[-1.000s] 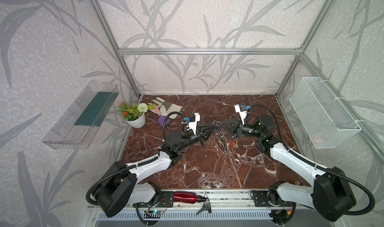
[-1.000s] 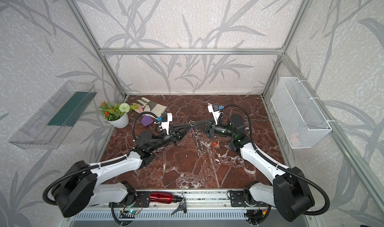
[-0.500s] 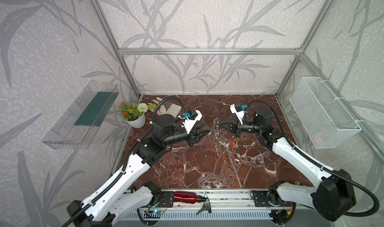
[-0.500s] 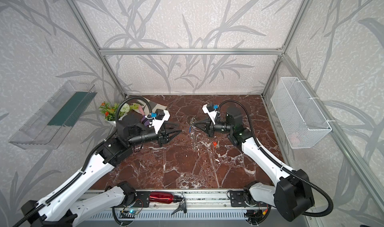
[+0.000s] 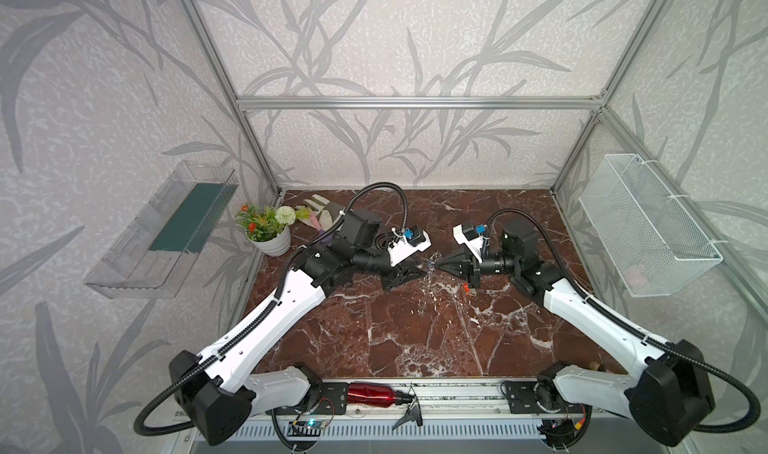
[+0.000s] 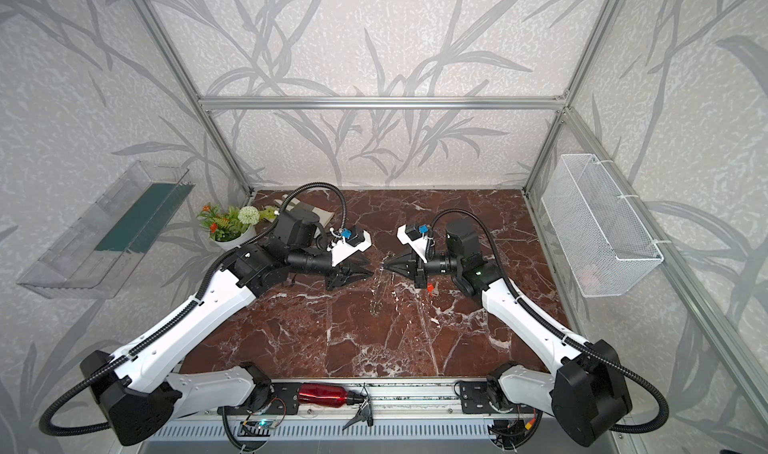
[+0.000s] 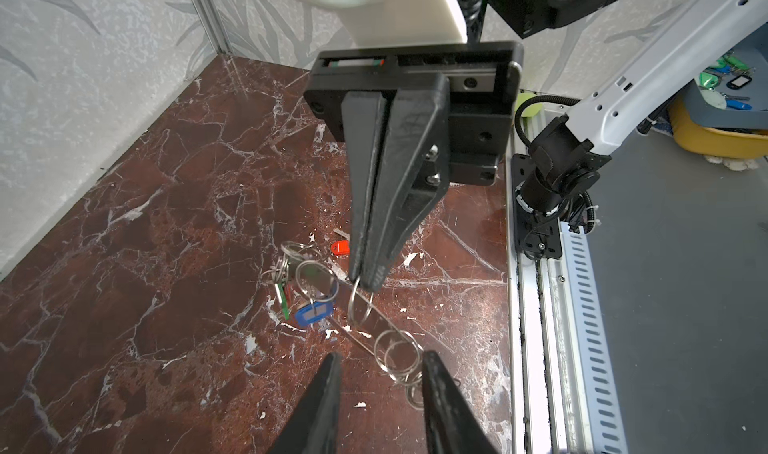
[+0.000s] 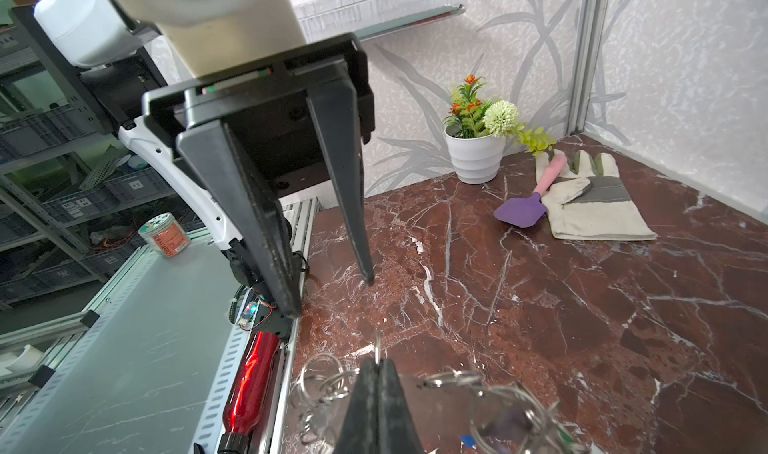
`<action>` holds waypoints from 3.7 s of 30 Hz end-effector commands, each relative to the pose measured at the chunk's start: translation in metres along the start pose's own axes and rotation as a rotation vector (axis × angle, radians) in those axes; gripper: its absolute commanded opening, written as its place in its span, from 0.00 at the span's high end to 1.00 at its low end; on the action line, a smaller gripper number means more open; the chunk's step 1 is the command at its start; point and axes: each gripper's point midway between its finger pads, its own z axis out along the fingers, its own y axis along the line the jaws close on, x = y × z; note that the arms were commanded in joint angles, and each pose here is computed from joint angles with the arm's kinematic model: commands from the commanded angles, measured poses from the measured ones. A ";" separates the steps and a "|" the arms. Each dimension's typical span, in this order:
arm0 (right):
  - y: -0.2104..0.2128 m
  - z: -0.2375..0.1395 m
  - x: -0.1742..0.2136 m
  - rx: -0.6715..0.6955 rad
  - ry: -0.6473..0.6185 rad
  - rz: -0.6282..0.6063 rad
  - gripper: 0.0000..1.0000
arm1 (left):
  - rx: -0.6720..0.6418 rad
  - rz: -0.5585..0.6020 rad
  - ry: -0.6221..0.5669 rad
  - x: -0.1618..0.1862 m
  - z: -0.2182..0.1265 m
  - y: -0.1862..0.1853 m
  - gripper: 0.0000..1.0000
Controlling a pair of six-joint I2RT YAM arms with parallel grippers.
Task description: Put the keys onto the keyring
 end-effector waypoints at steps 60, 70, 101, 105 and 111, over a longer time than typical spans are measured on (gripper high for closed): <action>0.011 0.005 -0.014 -0.046 -0.035 -0.081 1.00 | 0.201 0.048 0.073 0.002 0.026 -0.012 1.00; 0.008 0.003 -0.017 -0.022 -0.042 -0.071 0.99 | 0.096 -0.041 -0.052 -0.013 0.028 0.003 1.00; -0.035 -0.040 -0.042 0.267 -0.238 0.121 0.57 | -0.190 -0.171 -0.702 -0.060 -0.034 0.012 1.00; -0.031 -0.036 -0.042 0.220 -0.244 0.137 0.59 | -0.185 -0.157 -0.771 -0.063 -0.036 0.008 1.00; -0.025 -0.034 -0.045 0.176 -0.255 0.156 0.65 | -0.205 -0.150 -0.886 -0.063 -0.042 0.008 1.00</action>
